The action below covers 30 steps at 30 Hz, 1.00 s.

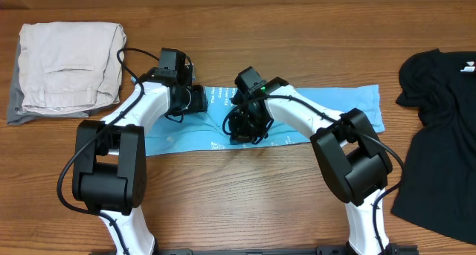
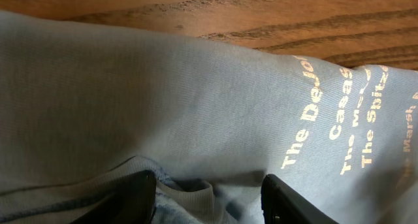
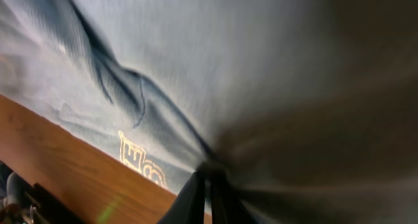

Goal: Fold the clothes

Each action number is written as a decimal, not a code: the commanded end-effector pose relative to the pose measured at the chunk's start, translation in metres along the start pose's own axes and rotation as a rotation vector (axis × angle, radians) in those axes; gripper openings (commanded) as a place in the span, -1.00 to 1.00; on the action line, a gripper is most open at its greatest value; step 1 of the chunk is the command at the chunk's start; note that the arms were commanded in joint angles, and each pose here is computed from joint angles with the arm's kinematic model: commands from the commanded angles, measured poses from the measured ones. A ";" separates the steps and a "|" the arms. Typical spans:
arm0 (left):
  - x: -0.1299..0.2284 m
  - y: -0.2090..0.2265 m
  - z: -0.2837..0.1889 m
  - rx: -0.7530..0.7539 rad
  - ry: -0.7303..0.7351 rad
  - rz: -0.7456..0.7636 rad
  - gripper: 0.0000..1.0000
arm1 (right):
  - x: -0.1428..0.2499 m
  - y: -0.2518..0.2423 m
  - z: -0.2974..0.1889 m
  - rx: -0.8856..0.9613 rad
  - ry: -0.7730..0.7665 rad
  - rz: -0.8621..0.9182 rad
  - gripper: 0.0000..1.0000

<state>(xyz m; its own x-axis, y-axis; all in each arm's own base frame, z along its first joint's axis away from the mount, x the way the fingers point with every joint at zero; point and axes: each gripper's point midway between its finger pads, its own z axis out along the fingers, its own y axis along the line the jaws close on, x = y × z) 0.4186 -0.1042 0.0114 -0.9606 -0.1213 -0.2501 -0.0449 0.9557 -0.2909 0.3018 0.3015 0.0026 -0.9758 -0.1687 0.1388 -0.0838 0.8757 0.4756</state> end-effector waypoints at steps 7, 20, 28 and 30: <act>0.016 0.016 0.018 -0.045 0.060 -0.010 0.13 | 0.014 0.004 -0.006 0.042 0.013 0.030 -0.72; 0.005 0.005 0.009 -0.010 0.043 -0.006 -0.27 | -0.044 -0.032 -0.074 0.035 -0.230 0.094 -0.84; -0.038 -0.023 -0.052 0.011 -0.021 0.012 -0.06 | -0.066 -0.042 -0.080 0.088 -0.331 0.086 -0.84; -0.040 -0.028 -0.061 0.011 -0.013 0.015 -0.03 | -0.068 -0.050 -0.080 0.130 -0.345 0.094 -0.83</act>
<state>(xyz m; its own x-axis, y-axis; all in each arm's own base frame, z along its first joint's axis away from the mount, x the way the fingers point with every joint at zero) 0.4301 -0.1033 0.0561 -0.9698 -0.1244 -0.2100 -0.0625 0.9582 -0.2791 0.3825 0.2417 0.0386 -0.9949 0.0441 -0.0908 0.0025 0.9101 0.4145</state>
